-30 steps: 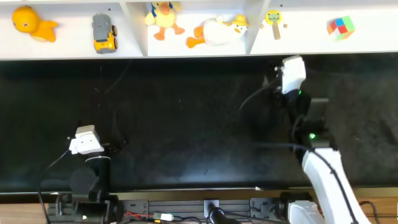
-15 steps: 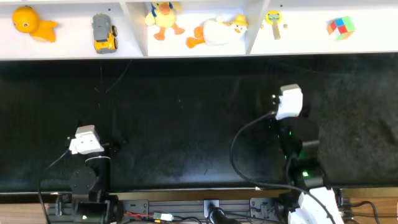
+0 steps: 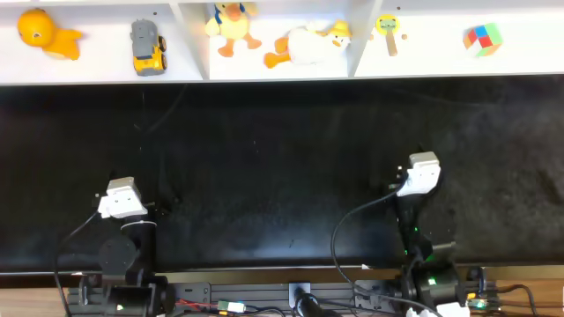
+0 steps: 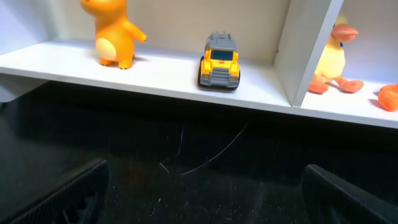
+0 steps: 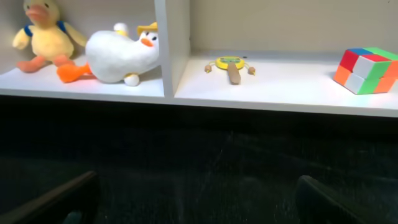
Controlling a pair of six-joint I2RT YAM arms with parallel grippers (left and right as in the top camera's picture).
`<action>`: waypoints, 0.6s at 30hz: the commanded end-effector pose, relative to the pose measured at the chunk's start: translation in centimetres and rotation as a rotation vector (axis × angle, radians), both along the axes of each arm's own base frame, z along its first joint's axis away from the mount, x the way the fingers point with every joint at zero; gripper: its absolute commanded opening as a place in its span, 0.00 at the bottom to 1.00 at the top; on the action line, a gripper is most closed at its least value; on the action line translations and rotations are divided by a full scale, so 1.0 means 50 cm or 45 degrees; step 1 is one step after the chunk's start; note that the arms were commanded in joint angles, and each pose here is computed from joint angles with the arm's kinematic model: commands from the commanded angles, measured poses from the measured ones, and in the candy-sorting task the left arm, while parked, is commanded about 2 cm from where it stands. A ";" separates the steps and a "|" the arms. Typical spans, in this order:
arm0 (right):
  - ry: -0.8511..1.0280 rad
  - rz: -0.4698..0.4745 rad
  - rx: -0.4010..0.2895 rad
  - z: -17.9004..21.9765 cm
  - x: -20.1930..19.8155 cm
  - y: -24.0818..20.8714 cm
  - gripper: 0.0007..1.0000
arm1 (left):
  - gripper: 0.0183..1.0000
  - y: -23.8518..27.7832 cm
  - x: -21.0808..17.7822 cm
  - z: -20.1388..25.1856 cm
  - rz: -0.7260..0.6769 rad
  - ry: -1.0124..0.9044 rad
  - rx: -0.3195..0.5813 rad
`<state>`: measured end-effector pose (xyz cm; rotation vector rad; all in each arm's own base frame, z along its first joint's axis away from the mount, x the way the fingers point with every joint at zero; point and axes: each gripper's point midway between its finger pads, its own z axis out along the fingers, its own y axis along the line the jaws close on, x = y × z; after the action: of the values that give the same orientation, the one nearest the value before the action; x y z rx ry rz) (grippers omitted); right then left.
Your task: Store Toys
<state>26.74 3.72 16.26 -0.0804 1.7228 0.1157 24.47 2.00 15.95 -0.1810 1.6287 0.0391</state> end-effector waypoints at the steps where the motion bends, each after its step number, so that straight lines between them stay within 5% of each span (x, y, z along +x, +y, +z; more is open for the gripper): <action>1: -0.017 -0.012 0.015 -0.010 -0.012 -0.004 1.00 | 1.00 0.004 -0.001 0.001 0.009 -0.003 0.027; 7: 0.102 -0.010 -0.005 -0.075 -0.034 -0.007 1.00 | 1.00 0.004 -0.001 0.001 0.009 -0.003 0.027; 18: -0.026 -0.009 0.017 -0.030 -0.037 -0.007 1.00 | 1.00 0.004 -0.001 0.001 0.009 -0.003 0.027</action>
<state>24.92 3.42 14.38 -0.0770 1.7215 0.1186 24.47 2.00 15.95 -0.1810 1.6287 0.0391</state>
